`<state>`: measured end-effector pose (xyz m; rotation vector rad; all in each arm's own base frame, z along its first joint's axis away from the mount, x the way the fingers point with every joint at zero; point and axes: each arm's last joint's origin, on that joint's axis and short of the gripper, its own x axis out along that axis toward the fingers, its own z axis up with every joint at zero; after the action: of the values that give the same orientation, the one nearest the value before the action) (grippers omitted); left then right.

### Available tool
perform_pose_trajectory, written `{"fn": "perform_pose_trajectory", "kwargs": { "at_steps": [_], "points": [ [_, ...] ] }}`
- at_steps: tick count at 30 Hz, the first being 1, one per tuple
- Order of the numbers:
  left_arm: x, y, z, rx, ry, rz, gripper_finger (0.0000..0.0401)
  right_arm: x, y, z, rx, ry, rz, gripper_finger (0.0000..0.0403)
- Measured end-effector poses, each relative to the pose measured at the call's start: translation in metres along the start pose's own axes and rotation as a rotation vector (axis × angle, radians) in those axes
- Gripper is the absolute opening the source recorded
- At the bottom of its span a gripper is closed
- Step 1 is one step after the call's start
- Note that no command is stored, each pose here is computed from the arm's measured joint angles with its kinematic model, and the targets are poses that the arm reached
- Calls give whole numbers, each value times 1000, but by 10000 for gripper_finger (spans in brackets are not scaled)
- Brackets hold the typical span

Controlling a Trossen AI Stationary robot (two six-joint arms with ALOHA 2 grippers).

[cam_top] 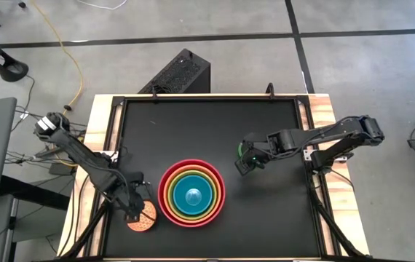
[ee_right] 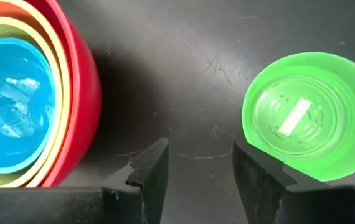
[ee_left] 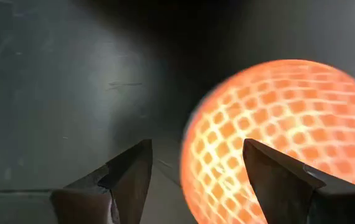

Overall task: Nest bowls inside each other
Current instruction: Stack the orange patterned bowl on top of the blue bowl

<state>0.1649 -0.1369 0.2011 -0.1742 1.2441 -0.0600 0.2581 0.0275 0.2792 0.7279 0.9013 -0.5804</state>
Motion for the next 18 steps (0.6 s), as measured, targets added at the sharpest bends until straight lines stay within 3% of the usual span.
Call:
{"fn": "perform_pose_trajectory", "kwargs": {
  "at_steps": [5, 11, 14, 18],
  "points": [
    [20, -3, 1, 9, 46, 67, 240, 0, 0, 0, -7, -1, -1, 189],
    [39, -10, 5, 12, 46, 64, 234, 0, -1, 2, -36, -2, -4, 189],
    [42, -11, 5, 11, 52, 71, 206, 1, -2, 3, -48, -3, -6, 189],
    [42, -9, 3, 10, 73, 84, 133, 1, -3, 3, -61, -1, -10, 189]
  ]
}}
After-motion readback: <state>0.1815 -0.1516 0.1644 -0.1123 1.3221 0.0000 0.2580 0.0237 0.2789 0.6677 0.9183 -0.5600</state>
